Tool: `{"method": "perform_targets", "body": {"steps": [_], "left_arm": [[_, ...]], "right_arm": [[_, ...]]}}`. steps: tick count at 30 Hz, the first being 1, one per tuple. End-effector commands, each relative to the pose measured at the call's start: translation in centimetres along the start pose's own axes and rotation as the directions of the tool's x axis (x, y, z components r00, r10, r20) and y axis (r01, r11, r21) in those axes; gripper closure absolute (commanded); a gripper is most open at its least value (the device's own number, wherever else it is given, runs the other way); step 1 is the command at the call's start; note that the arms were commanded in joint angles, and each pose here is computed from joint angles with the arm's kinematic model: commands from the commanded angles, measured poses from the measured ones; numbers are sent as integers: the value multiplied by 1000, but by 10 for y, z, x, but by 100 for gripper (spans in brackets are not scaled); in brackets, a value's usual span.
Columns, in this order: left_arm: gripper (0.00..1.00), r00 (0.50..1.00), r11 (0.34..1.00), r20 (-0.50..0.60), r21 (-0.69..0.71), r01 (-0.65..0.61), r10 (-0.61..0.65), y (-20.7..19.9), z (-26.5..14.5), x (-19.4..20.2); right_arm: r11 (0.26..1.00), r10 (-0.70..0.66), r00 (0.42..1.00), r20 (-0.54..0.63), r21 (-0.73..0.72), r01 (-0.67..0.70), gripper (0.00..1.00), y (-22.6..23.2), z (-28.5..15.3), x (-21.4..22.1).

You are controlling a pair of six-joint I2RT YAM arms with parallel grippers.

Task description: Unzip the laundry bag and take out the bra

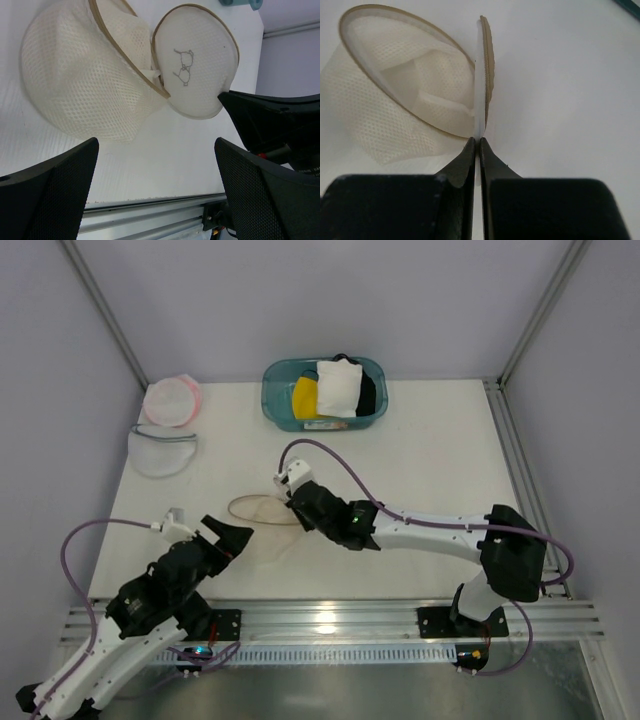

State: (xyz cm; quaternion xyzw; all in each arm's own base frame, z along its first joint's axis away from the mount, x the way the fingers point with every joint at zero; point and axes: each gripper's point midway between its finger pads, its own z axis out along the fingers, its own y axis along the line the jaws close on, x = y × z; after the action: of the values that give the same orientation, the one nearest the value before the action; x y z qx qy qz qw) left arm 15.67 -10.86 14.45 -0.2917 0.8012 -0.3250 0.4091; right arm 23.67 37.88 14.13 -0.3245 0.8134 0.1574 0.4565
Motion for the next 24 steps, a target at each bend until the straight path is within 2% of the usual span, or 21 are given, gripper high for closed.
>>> {"method": "perform_targets", "body": {"steps": [1,3,5,6,8,9,12,16,18,19,21,22,24], "left_arm": [[1,999,1000,46,12,23,-23,-8,-8,-14],[0,999,1000,46,15,25,-25,-8,-8,-14],[1,999,1000,45,21,23,-24,-11,-7,-14],[1,999,999,46,23,24,-25,-12,-7,-14],[0,999,1000,42,20,16,-17,-14,-7,-14],[1,999,1000,40,21,16,-17,-15,-7,-14],[0,999,1000,35,18,6,-7,-18,-5,-14],[0,1000,1000,24,17,-3,3,-22,-3,-12],[1,1000,1000,17,16,-6,6,-24,-1,-11],[0,1000,1000,10,18,-10,10,-25,0,-9],[1,1000,1000,2,17,-10,9,-26,2,-7],[1,1000,1000,-3,19,-9,10,-27,3,-6],[0,1000,1000,-9,18,-9,9,-27,4,-5]], "right_arm": [[931,78,996,42,354,-88,97,-70,-29,-16],[876,109,994,5,472,-99,96,-103,-44,-9],[812,170,985,37,561,-161,97,-130,-62,-9],[772,188,982,11,616,-155,96,-150,-73,0],[695,223,973,62,690,-203,97,-175,-95,0],[648,239,970,48,736,-196,96,-195,-107,9],[542,272,960,72,813,-214,96,-231,-137,20],[437,286,955,73,877,-198,96,-261,-171,29],[440,271,959,83,875,-200,97,-264,-175,25],[476,248,968,37,866,-155,96,-263,-172,24],[558,233,972,34,814,-162,97,-255,-153,13],[587,206,978,-26,803,-102,96,-254,-143,15],[639,184,982,-46,765,-84,97,-248,-121,8]]}}
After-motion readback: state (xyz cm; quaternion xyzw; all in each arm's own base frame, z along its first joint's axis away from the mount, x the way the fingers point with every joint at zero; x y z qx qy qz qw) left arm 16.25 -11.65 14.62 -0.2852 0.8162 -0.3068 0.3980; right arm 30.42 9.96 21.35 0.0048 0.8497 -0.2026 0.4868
